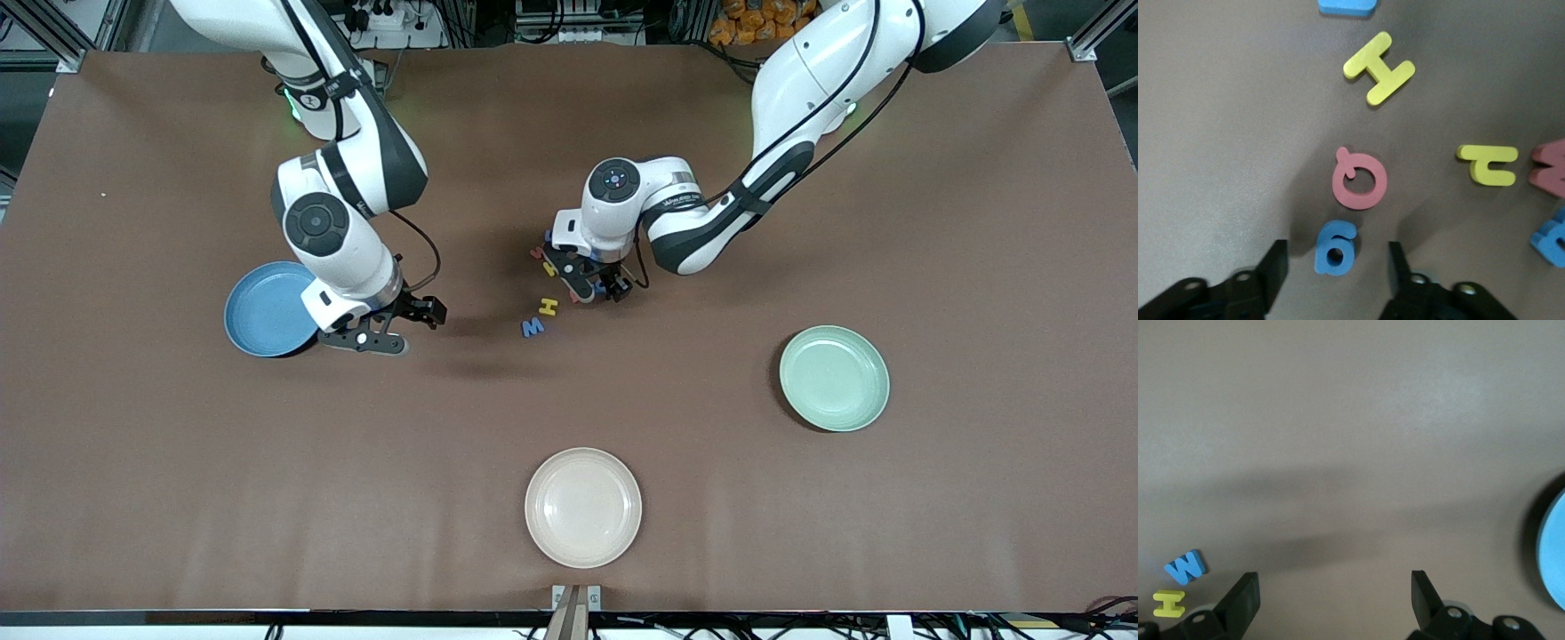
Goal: Sort uppercase to blue plate, lowercase to green plate
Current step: 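Grasp the blue q with the left gripper while the right grasps W, then place the q on the green plate while the right gripper carries W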
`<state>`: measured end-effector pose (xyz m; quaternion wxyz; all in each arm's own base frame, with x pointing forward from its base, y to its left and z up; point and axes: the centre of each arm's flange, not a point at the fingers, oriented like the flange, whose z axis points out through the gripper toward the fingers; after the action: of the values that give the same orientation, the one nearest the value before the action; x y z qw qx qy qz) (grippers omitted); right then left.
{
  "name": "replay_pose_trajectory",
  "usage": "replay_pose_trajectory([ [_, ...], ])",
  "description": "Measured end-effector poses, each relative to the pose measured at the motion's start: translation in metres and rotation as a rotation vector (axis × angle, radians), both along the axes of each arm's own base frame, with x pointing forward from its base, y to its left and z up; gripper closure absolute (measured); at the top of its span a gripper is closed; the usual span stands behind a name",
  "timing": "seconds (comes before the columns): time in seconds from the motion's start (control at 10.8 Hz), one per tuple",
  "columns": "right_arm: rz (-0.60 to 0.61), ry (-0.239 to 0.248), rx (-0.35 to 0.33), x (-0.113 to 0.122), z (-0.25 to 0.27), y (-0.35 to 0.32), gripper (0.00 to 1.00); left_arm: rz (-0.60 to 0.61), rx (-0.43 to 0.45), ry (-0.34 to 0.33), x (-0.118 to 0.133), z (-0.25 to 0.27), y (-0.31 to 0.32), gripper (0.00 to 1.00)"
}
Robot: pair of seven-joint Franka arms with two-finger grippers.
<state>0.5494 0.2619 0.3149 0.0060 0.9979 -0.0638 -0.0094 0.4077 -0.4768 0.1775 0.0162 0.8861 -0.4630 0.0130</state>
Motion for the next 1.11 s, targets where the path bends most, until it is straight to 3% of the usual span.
replay_pose_trajectory([
  [0.28,0.051,-0.07,0.039,-0.007,-0.027,0.041,0.0,-0.016,0.007,0.001,0.001,-0.004,0.002,0.39],
  [0.46,0.064,-0.076,0.073,-0.022,-0.06,0.077,0.0,-0.016,0.01,-0.004,0.006,-0.005,0.004,0.42],
  [0.65,0.075,-0.075,0.073,-0.021,-0.079,0.095,0.0,0.0,0.011,-0.014,0.016,-0.002,0.009,0.72],
  [0.93,0.083,-0.09,0.097,-0.021,-0.093,0.133,0.0,0.098,0.096,-0.01,0.058,0.007,0.053,0.72],
  [1.11,0.093,-0.117,0.109,-0.031,-0.113,0.16,0.0,0.234,0.091,0.01,0.09,0.049,0.08,0.72],
])
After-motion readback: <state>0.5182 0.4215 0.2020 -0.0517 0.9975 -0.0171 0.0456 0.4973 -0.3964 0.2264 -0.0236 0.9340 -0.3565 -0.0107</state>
